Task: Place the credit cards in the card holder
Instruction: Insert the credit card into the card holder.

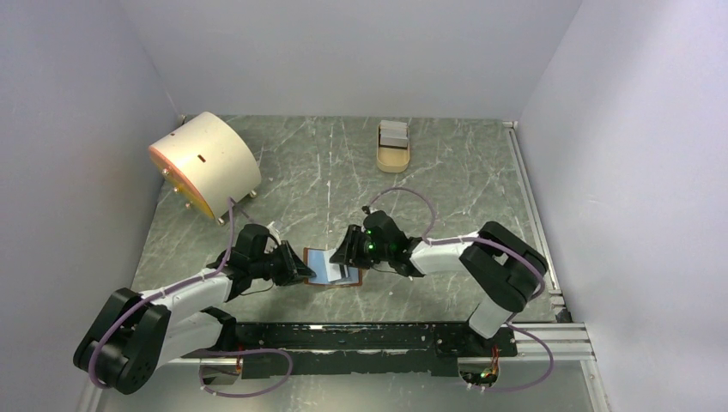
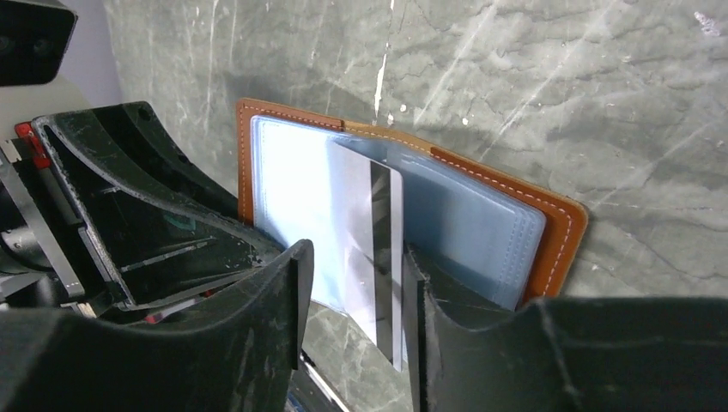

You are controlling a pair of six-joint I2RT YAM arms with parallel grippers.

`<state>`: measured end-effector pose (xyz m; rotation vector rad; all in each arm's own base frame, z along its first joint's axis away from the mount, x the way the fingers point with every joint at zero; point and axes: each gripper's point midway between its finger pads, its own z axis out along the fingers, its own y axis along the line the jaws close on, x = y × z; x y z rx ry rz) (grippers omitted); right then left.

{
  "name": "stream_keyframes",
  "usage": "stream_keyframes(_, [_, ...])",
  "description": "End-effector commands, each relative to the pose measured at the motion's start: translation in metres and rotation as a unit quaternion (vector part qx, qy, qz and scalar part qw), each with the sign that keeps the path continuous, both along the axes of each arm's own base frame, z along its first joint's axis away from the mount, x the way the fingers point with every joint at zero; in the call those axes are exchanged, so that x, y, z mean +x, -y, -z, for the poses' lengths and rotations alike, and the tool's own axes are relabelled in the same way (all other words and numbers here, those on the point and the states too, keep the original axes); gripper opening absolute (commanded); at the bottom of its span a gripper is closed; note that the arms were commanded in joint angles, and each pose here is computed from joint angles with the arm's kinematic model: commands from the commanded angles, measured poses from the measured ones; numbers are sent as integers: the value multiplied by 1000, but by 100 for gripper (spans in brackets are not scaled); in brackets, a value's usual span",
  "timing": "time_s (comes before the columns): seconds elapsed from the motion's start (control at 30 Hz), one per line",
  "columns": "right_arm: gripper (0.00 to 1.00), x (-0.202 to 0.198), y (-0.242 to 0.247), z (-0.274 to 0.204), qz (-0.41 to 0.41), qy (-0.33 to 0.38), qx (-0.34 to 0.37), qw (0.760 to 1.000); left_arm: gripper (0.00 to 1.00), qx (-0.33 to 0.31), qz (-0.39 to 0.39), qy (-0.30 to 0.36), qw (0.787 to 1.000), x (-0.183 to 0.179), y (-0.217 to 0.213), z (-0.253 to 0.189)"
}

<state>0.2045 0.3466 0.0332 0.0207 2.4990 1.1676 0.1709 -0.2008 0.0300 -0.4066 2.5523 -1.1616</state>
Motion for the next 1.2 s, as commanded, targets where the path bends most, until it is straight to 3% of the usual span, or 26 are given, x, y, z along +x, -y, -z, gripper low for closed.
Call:
stream_keyframes(0.0, [48,-1,35,21,7,16,-114,993,23,-15,9,17,1000,4,4,-9])
stream_keyframes(0.23, [50,2,46,21,-3,31,-158,987,23,-17,12,12,1000,1,4,-6])
stream_keyframes(0.43, [45,-2,40,23,-12,23,-143,989,23,-16,9,13,1000,0,3,-5])
stream_keyframes(0.73, [24,-11,28,27,-27,9,-95,995,23,3,5,6,1000,0,-2,4])
stream_keyframes(0.93, [18,-18,23,32,-36,-5,-75,997,22,6,4,-6,1000,-6,-4,14])
stream_keyframes(1.17, [21,-20,21,29,-14,-20,-49,998,23,-4,5,1,1000,-5,-2,9])
